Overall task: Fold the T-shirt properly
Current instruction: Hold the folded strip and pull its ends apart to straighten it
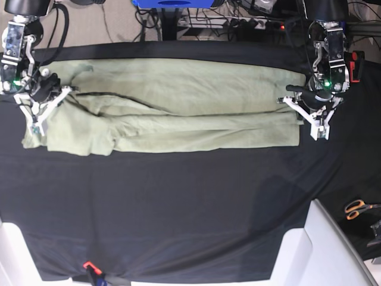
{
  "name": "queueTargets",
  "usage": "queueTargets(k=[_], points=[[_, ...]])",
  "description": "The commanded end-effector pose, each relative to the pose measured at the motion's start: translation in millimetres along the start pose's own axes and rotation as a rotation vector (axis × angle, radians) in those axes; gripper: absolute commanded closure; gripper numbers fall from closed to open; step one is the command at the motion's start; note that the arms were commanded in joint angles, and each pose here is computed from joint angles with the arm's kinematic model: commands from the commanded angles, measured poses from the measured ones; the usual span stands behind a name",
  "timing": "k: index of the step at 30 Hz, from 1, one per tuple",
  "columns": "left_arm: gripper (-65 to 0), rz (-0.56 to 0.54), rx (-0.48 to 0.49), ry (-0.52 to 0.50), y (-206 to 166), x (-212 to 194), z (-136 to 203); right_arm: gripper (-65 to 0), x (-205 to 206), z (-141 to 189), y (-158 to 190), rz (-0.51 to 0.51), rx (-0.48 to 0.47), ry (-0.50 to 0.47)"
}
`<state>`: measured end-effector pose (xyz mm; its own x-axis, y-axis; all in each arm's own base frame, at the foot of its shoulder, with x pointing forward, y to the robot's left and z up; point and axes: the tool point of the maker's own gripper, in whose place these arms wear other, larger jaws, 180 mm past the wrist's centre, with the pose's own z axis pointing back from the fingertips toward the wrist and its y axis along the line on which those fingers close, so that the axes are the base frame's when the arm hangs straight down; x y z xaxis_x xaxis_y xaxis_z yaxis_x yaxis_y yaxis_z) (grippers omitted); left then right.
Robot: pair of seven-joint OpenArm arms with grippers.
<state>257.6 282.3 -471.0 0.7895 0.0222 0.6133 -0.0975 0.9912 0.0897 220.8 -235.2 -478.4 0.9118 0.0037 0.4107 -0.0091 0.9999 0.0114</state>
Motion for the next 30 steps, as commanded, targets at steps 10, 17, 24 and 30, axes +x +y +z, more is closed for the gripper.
queueTargets(k=[10,17,24,30], points=[[0.0,-0.017,0.024,-0.039,12.7,16.4,2.4,0.0,13.3,5.5,-6.5,0.005,-0.016,-0.038],[0.0,-0.019,0.034,-0.044,19.0,23.0,-0.2,0.0,12.7,8.6,-6.4,0.011,-0.020,-0.043],[0.0,-0.008,0.035,-0.039,20.2,25.3,-5.5,0.0,17.4,14.8,-21.7,-0.021,-0.051,-0.065],[0.0,-0.006,0.033,-0.044,19.2,26.8,-5.0,0.0,15.6,18.3,-33.9,-0.005,-0.075,-0.049]])
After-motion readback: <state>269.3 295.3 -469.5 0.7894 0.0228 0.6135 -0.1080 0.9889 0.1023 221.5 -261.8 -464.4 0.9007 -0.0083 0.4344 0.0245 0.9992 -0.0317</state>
